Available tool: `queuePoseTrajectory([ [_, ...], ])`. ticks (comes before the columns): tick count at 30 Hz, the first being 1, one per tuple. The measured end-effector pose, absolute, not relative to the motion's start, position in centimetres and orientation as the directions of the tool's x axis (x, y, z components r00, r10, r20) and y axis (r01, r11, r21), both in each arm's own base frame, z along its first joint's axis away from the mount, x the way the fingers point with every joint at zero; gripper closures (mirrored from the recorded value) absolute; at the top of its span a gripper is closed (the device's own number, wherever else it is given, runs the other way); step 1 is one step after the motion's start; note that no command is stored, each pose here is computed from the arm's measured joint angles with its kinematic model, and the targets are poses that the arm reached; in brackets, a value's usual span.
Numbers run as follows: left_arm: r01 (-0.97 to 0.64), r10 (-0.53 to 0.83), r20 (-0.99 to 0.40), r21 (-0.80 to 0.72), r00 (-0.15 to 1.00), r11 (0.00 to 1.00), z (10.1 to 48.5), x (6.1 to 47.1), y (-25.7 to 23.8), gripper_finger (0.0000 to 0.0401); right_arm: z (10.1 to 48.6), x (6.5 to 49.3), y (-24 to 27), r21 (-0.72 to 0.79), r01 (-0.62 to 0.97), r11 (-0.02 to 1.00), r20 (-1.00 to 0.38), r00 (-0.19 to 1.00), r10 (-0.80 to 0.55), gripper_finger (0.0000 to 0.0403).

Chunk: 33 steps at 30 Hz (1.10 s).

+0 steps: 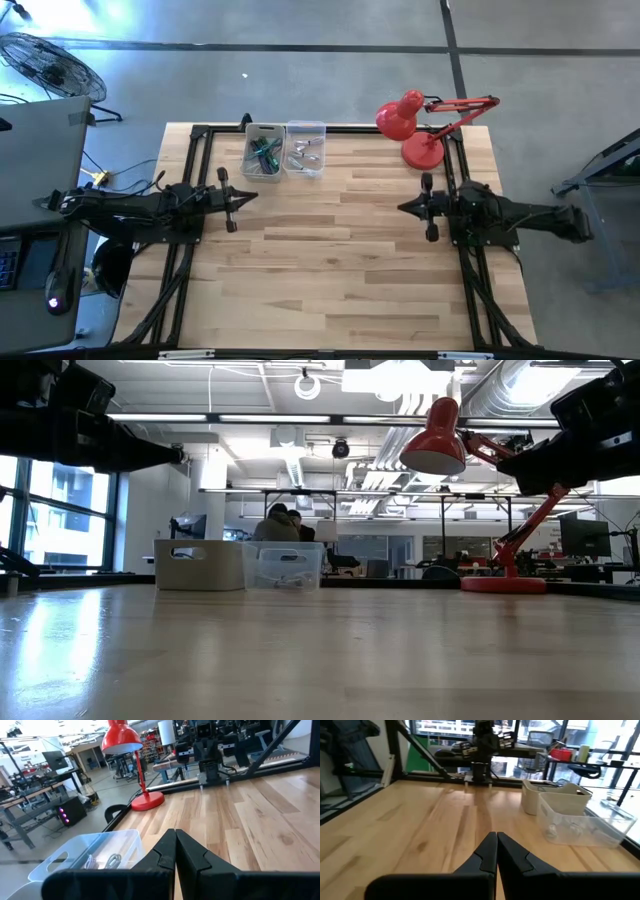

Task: Pick & Place USB Port
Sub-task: Return to Home Position

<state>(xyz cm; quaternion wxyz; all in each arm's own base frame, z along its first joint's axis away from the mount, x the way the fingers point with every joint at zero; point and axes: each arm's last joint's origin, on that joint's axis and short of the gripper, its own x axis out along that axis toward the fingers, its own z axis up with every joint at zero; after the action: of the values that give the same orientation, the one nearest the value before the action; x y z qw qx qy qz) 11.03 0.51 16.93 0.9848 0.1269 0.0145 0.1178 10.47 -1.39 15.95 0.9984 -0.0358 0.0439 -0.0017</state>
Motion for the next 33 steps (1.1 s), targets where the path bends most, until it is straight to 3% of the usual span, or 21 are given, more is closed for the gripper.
queuePoseTrajectory([
  [18, -0.202, 0.216, -0.025, 0.262, 0.976, 0.944, 16.7, 11.0, 0.5, 0.0401, 17.9, 10.3, -0.4, -0.091, -0.088, 0.992, -0.073, 0.994, 0.082, 0.0403],
  [33, -0.181, 0.194, -0.026, 0.268, 0.981, 0.946, 16.7, 11.1, 0.4, 0.0401, 17.1, 10.4, 0.0, -0.118, -0.123, 0.985, -0.074, 0.991, 0.115, 0.0403],
])
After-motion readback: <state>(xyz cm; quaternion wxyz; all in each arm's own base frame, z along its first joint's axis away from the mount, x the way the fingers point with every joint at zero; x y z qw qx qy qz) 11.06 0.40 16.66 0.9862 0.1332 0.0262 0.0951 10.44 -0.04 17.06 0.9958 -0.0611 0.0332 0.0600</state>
